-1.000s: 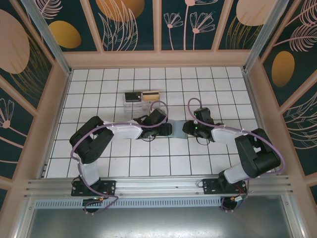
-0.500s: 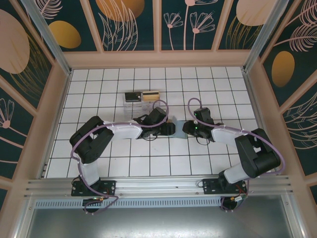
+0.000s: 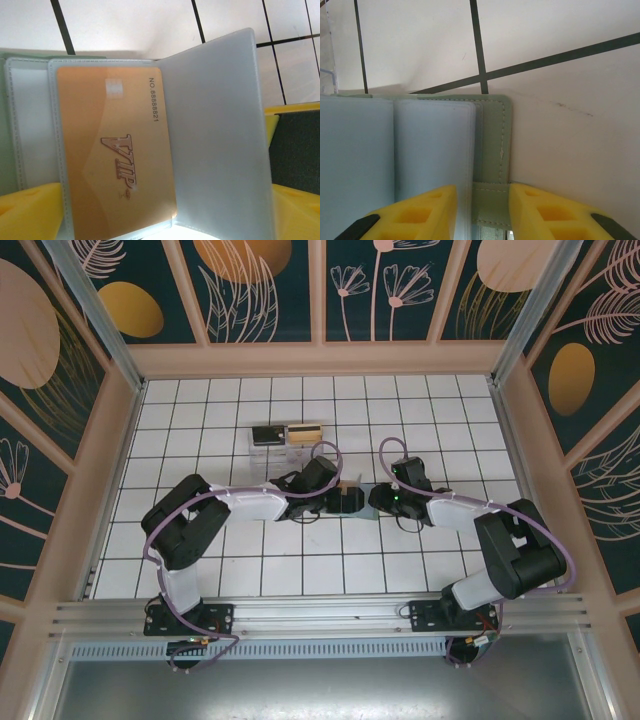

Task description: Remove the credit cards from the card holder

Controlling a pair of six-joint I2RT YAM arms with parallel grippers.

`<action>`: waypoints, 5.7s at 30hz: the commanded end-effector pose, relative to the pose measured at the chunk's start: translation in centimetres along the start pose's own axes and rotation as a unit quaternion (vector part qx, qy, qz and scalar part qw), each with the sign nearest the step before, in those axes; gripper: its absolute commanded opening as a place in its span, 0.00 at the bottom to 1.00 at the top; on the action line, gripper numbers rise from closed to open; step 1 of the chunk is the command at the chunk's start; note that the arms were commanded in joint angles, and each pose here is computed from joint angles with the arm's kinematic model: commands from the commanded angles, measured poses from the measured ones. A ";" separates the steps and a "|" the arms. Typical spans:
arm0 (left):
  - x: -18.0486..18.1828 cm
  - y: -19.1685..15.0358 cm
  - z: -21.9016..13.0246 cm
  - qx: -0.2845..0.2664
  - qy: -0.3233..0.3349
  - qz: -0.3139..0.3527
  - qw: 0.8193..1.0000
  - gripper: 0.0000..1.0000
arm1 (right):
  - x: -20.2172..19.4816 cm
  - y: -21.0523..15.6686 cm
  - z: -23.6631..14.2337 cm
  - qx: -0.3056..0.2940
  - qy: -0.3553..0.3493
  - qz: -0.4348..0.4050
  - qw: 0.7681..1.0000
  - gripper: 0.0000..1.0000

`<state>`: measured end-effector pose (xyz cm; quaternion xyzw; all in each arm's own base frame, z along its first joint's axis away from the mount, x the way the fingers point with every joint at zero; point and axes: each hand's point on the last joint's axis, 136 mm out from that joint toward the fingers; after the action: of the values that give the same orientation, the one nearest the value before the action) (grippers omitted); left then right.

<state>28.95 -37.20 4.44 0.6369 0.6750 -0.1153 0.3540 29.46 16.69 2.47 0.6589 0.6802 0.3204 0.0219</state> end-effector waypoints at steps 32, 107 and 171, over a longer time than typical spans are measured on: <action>-1.9 2.0 -3.1 -0.025 0.006 0.031 0.999 0.99 | -1.4 2.1 -4.7 -0.062 -0.018 0.028 0.998 0.38; 6.5 2.1 0.5 -0.030 0.103 0.009 0.994 0.05 | 6.1 0.6 1.6 0.032 0.114 0.049 0.992 0.01; 2.5 3.7 -1.6 -0.054 0.043 0.011 0.998 0.06 | 6.3 1.7 0.4 0.017 0.086 0.010 0.996 0.10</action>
<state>31.78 -33.17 2.88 0.6378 0.6942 -0.0326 0.3321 30.26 22.10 5.19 0.6451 0.6698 0.3640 -0.0522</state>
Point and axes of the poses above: each hand's point on the last joint's axis, 136 mm out from that joint toward the fingers, its own z axis out along the fingers, its own x axis along the line the jaws close on, y = z × x, and after that the axes turned 12 degrees about -z, right-handed
